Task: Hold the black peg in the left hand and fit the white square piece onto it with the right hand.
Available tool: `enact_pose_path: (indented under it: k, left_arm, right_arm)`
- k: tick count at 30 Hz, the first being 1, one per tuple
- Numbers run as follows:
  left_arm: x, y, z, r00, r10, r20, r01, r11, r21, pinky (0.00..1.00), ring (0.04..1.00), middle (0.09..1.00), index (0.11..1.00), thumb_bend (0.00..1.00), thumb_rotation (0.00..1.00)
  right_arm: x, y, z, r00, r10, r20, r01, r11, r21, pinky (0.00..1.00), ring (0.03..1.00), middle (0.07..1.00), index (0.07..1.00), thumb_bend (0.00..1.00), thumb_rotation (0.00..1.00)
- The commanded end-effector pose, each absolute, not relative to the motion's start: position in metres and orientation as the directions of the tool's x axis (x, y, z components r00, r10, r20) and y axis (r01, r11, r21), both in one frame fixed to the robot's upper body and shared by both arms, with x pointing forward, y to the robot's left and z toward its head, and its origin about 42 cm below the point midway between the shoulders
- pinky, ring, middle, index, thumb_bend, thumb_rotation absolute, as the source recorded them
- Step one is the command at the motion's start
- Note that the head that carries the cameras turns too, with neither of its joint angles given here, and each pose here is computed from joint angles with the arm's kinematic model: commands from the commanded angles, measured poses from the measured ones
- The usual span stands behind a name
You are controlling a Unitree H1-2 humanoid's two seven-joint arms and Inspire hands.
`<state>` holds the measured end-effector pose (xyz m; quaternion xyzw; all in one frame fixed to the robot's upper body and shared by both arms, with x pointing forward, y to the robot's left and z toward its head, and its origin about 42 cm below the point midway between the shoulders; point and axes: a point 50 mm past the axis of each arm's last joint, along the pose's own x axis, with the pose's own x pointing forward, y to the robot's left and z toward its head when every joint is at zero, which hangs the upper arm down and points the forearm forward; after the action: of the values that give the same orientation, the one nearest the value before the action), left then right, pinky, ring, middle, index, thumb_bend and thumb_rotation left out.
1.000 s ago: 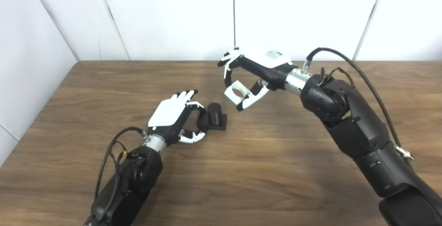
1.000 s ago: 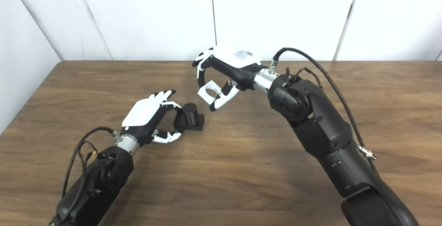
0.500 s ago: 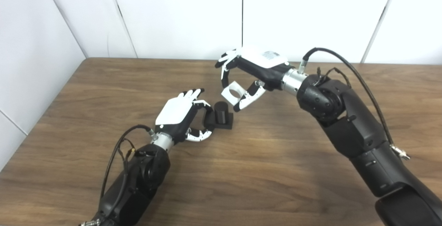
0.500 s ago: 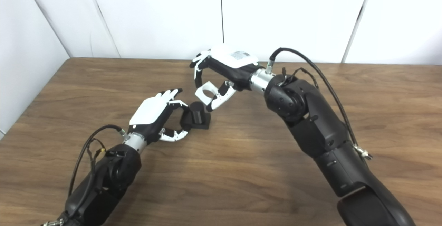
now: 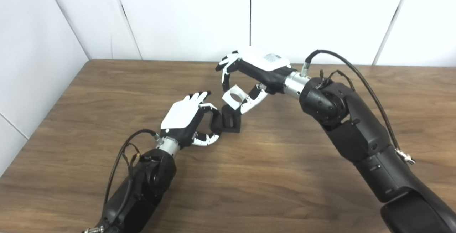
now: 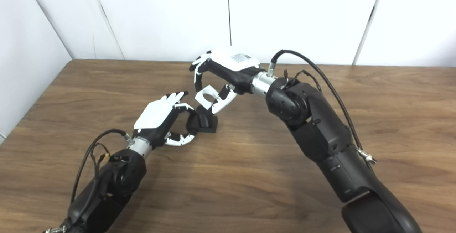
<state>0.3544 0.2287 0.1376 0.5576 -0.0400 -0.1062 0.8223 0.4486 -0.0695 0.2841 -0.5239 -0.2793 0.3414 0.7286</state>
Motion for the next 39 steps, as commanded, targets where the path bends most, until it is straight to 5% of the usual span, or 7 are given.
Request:
enact_pose_path:
  k: [1, 39]
  left_arm:
    - [0.352, 0.223, 0.125, 0.965, -0.238, -0.112, 0.187, 0.321, 0.928, 1.00, 1.000, 0.997, 0.646, 0.73, 0.23]
    - [0.348, 0.218, 0.127, 0.965, -0.236, -0.111, 0.185, 0.323, 0.928, 1.00, 1.000, 1.000, 0.641, 0.72, 0.24]
  right_arm:
    - [0.451, -0.057, 0.318, 0.584, 0.801, 0.133, -0.129, 0.253, -0.959, 0.96, 0.903, 0.827, 0.481, 0.52, 0.14]
    - [0.455, -0.053, 0.295, 0.597, 0.797, 0.090, -0.172, 0.236, -0.956, 0.93, 0.913, 0.840, 0.483, 0.52, 0.14]
